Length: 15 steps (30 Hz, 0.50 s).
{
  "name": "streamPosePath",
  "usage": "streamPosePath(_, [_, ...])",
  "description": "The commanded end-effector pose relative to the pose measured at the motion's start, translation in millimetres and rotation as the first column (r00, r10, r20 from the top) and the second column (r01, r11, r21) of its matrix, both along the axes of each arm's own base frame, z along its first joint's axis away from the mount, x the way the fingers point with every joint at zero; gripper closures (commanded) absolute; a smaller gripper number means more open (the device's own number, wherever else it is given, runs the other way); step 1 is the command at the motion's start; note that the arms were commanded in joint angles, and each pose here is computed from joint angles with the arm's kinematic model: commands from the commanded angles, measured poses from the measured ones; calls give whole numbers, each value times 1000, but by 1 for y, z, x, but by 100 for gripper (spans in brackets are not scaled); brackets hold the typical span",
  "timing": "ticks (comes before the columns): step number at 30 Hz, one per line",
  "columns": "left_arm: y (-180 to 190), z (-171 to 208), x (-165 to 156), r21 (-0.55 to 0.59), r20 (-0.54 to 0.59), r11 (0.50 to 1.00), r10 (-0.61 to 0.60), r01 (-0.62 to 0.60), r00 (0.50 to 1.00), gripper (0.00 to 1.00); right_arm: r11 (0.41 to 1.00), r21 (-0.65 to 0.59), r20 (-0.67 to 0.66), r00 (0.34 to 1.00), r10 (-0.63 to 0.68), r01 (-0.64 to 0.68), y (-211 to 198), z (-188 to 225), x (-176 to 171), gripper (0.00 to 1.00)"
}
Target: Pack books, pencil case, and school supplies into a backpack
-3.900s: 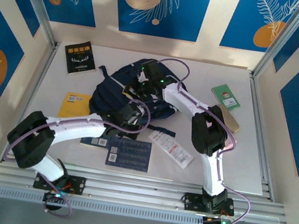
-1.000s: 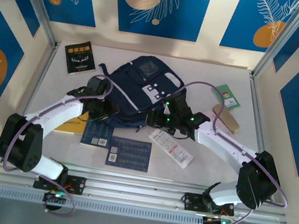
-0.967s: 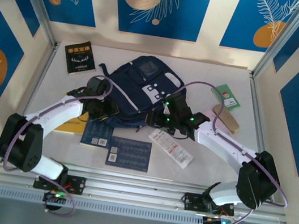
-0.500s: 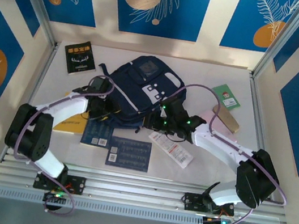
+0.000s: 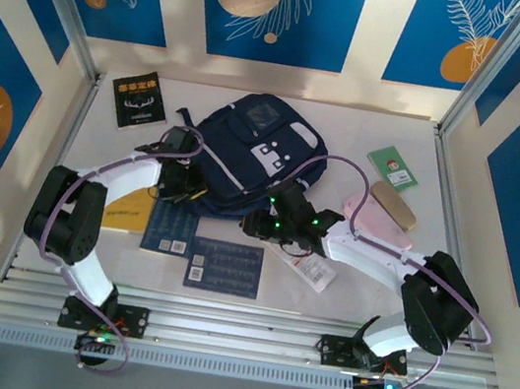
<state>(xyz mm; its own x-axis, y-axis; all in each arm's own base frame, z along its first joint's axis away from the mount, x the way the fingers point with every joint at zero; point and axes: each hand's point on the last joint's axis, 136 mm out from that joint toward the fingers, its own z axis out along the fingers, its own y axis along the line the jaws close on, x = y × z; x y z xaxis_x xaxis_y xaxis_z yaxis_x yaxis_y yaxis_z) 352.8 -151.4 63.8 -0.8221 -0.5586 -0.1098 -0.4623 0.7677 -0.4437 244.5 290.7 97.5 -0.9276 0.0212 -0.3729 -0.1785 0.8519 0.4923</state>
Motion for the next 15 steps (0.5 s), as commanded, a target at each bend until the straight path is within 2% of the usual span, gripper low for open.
streamPosePath(1, [2,27,4,-21,-14,999,41,-41,999,100,1000,-21,102,995,-14,16,-10,7,7,54])
streamPosePath(3, [0,46,7,-43,-20,996,72,-72,997,100,1000,-10,143,990,10,-8,-11,10,8,53])
streamPosePath(5, [-7,63,12,-89,-11,992,88,-89,996,100,997,29,243,968,63,-72,-4,19,9,50])
streamPosePath(10, [-21,91,16,-198,-19,971,132,-133,991,100,974,135,503,859,93,-184,1,46,8,49])
streamPosePath(15, [-30,110,17,-258,-2,953,161,-156,987,100,962,90,552,817,169,-260,-2,48,14,50])
